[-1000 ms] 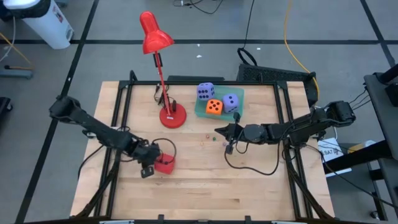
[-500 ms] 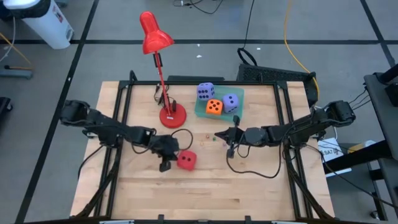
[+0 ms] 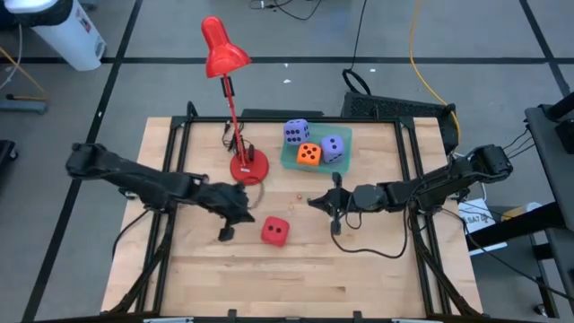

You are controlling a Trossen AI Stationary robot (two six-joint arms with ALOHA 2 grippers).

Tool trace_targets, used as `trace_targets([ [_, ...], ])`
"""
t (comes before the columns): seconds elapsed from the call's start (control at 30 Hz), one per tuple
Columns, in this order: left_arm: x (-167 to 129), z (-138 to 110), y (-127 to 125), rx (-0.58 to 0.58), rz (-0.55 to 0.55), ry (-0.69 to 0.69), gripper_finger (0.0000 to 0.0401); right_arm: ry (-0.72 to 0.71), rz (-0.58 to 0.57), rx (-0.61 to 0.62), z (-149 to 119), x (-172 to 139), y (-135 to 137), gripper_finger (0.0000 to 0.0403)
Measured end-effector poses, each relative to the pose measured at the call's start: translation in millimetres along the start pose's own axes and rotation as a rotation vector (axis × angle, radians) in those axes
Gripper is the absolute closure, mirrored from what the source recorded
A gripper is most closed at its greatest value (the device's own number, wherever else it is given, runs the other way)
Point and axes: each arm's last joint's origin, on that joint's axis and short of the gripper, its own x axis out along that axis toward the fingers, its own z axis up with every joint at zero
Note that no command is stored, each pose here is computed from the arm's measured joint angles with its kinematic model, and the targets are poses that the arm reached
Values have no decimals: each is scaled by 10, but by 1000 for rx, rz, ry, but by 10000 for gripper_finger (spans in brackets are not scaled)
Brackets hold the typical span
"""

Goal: Pick & Place Dice
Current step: Put the big red dice into the green bin

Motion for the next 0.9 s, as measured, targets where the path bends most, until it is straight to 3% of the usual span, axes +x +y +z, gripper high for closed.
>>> trace_targets([
  [0.2, -523, -227, -96, 8, -20, -217, 399, 28, -3, 36, -30, -1, -2, 383],
  [0.37, -617, -541, -137, 72, -21, -430, 399, 34, -3, 40, -35, -1, -3, 383],
  [0.5, -718, -633, -106, 95, -6, -599, 399, 18, -2, 44, -19, -1, -2, 385],
  [0.8, -935, -834, -3, 93, 66, -570, 398, -12, 3, 40, 8, -6, 23, 401],
  [0.9, -995, -894, 25, 46, 113, -573, 399, -11, 6, 37, 7, -6, 23, 399],
])
